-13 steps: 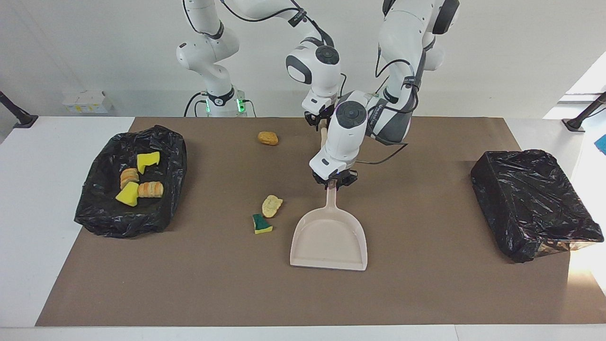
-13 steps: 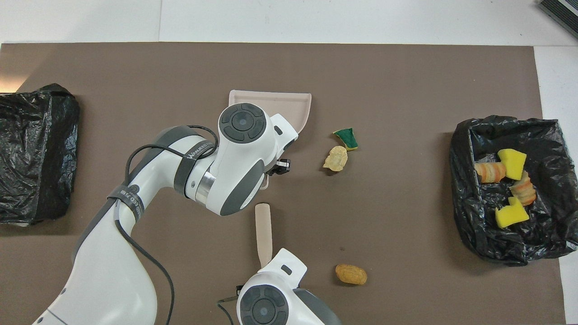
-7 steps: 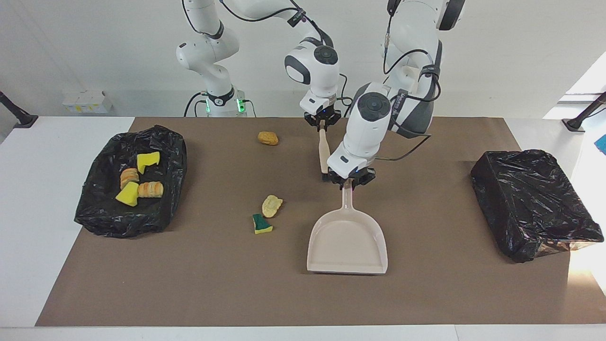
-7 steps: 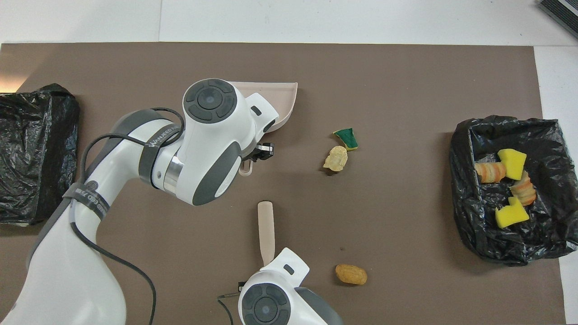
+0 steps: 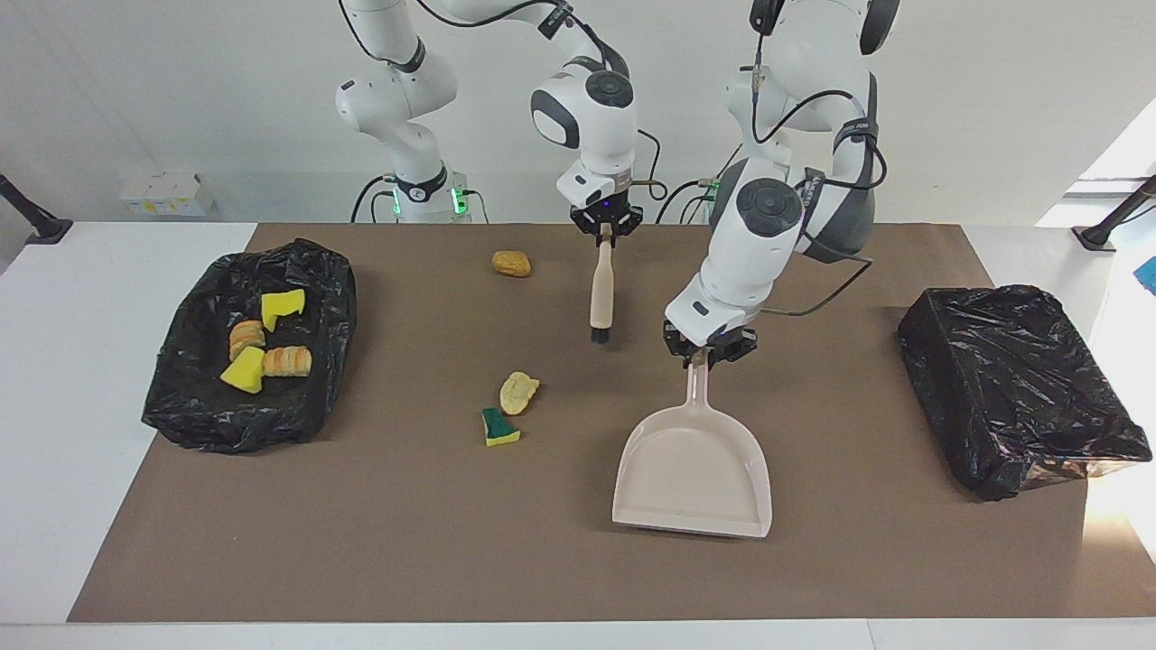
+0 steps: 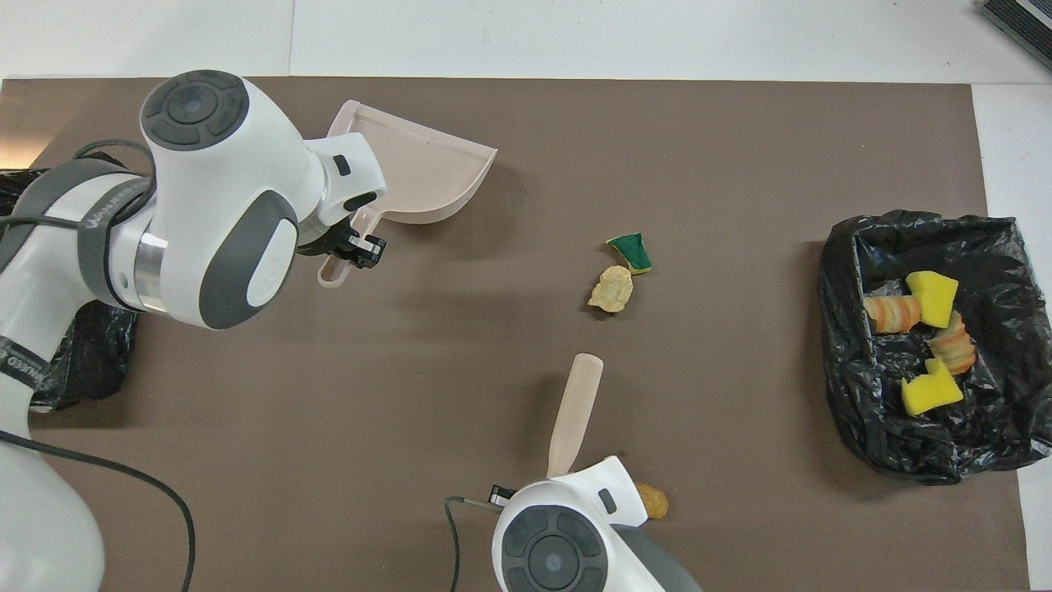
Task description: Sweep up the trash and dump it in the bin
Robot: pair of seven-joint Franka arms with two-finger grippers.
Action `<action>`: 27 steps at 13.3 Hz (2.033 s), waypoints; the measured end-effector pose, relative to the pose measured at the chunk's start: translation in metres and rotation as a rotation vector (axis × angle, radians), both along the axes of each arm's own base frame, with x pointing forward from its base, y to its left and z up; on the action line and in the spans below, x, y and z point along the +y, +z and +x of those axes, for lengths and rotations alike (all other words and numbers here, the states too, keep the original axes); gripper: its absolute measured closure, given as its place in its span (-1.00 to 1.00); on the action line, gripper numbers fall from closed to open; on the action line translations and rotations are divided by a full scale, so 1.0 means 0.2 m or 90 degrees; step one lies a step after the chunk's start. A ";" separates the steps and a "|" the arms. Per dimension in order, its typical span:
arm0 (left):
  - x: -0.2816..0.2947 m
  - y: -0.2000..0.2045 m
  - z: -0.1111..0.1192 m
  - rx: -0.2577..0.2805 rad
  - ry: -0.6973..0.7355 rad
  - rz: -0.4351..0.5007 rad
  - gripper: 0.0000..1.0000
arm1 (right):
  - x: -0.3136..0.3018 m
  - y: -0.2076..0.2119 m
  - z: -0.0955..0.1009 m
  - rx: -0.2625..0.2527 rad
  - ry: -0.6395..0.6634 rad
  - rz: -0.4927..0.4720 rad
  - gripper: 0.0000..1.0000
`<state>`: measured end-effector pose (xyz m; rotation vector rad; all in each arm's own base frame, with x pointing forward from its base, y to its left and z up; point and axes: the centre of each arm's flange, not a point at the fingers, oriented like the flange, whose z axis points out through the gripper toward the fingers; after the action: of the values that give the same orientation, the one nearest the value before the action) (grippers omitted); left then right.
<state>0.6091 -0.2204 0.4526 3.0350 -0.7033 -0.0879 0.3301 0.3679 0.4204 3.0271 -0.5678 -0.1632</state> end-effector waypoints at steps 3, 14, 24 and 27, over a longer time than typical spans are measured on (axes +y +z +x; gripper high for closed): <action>0.18 -0.03 0.01 0.044 -0.116 0.005 0.33 | -0.07 0.02 -0.03 0.033 -0.062 -0.041 0.49; 0.29 -0.24 -0.31 0.066 -0.461 0.073 0.33 | -0.29 -0.02 -0.12 0.251 -0.176 -0.108 0.49; -0.11 -0.30 -0.87 0.072 -0.670 0.122 0.33 | -0.39 -0.06 -0.12 0.265 -0.285 -0.109 0.49; -0.13 -0.34 -0.98 0.053 -0.697 0.120 0.33 | -0.30 -0.10 -0.18 0.248 -0.307 -0.105 0.49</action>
<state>0.4132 -0.2470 0.3843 2.3537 -2.3041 -0.2950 0.2943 0.3072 0.4010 2.5421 -1.1804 -0.6691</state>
